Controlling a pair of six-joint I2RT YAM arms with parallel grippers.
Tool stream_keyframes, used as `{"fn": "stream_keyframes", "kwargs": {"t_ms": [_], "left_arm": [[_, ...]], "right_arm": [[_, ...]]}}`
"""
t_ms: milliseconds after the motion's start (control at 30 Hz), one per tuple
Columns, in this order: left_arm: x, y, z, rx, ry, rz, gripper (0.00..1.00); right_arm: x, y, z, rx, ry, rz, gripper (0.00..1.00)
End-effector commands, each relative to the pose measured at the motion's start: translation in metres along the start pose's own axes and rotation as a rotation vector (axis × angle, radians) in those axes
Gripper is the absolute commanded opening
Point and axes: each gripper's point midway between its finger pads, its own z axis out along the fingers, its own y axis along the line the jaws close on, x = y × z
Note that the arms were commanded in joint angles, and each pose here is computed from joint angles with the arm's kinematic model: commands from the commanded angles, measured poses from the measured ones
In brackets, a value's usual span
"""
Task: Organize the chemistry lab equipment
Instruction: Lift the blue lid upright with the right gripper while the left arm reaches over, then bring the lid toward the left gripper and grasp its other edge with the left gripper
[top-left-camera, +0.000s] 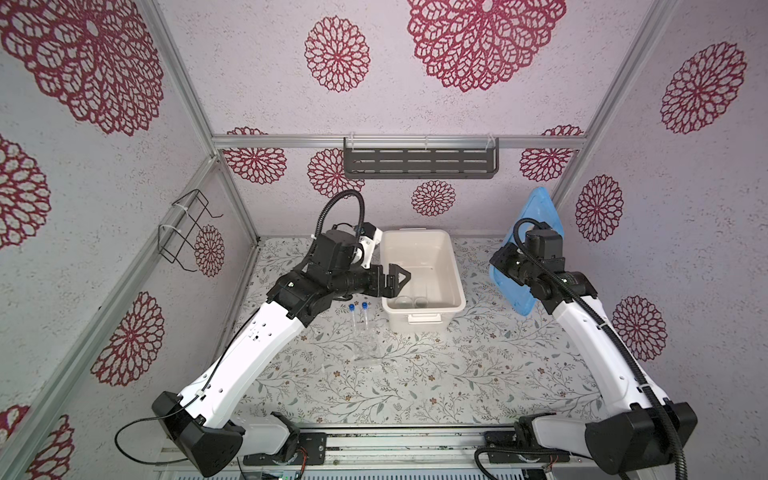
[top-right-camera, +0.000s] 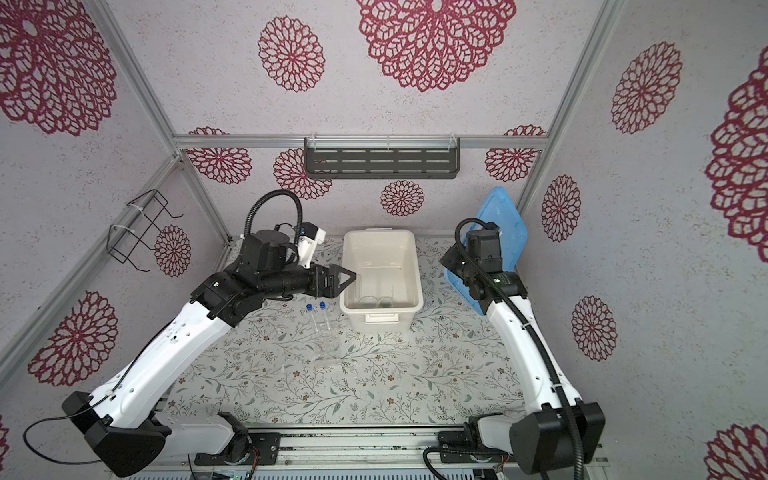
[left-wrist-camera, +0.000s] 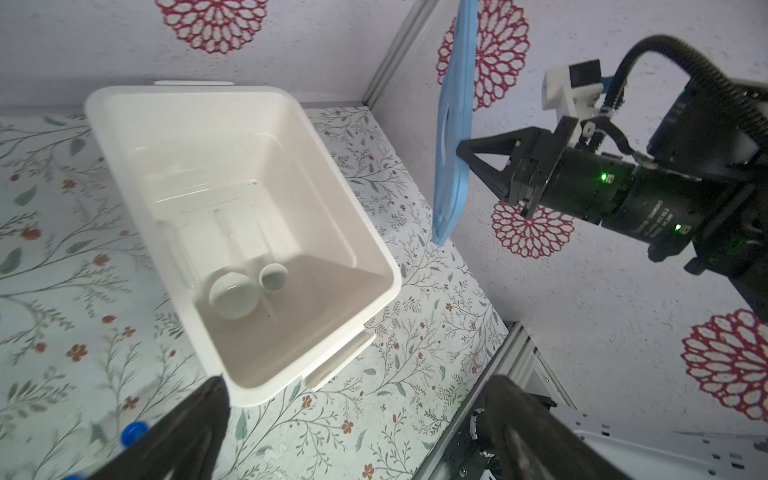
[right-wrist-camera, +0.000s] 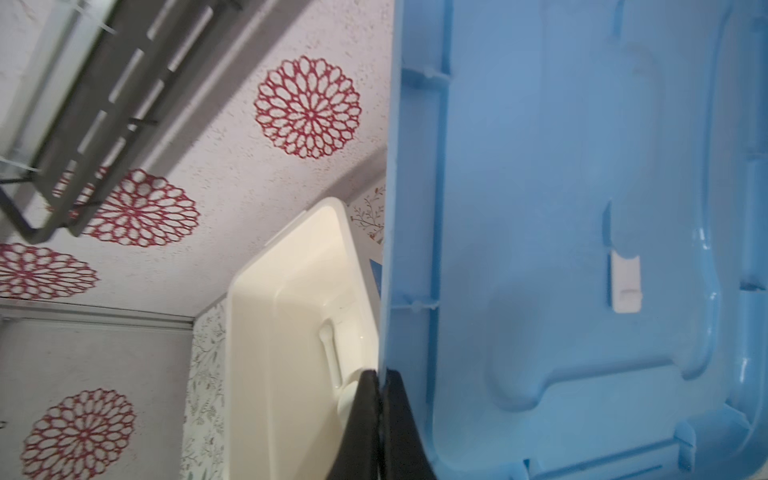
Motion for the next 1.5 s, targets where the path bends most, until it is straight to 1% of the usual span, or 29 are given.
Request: {"fn": "stream_keyframes", "kwargs": {"t_ms": [0,100,167,267,400,533,600,733,900,1133,1200,1333,1467], "left_arm": [[-0.011,-0.026,0.018,0.058,-0.076,0.128,1.0],[-0.005,-0.054,0.03,0.131,-0.07,0.239,0.99],[-0.007,-0.066,0.036,0.126,-0.1,0.3,0.99],[-0.013,-0.079,0.043,0.141,-0.153,0.342,0.98],[-0.012,-0.083,0.06,0.137,-0.166,0.354,0.97],[-0.017,-0.078,0.068,0.084,-0.203,0.353,0.97],[-0.022,-0.07,0.07,0.034,-0.226,0.347,0.97],[-0.031,-0.056,0.068,-0.05,-0.261,0.322,0.97],[-0.04,-0.058,0.063,-0.039,-0.318,0.322,0.99],[-0.042,-0.057,0.068,-0.014,-0.309,0.288,0.92],[-0.042,-0.056,0.068,-0.005,-0.311,0.28,0.88],[-0.044,-0.045,0.064,-0.023,-0.32,0.252,0.74],[-0.046,-0.034,0.059,-0.041,-0.331,0.211,0.69]], "right_arm": [[-0.033,0.047,-0.034,-0.2,-0.109,0.096,0.0],[-0.039,0.07,-0.05,-0.313,-0.125,0.159,0.0],[-0.04,0.085,-0.059,-0.379,-0.128,0.197,0.0],[-0.04,0.11,-0.07,-0.485,-0.113,0.256,0.0],[-0.035,0.14,-0.08,-0.556,-0.103,0.275,0.0],[-0.028,0.166,-0.084,-0.612,-0.08,0.293,0.0],[-0.024,0.176,-0.087,-0.639,-0.065,0.314,0.0],[-0.015,0.193,-0.093,-0.678,-0.041,0.337,0.0],[-0.007,0.212,-0.102,-0.744,-0.011,0.36,0.0],[0.008,0.228,-0.1,-0.762,0.008,0.346,0.0],[0.013,0.23,-0.099,-0.762,0.017,0.343,0.0],[0.02,0.23,-0.096,-0.758,0.027,0.34,0.0],[0.025,0.229,-0.094,-0.753,0.037,0.339,0.0]]}}
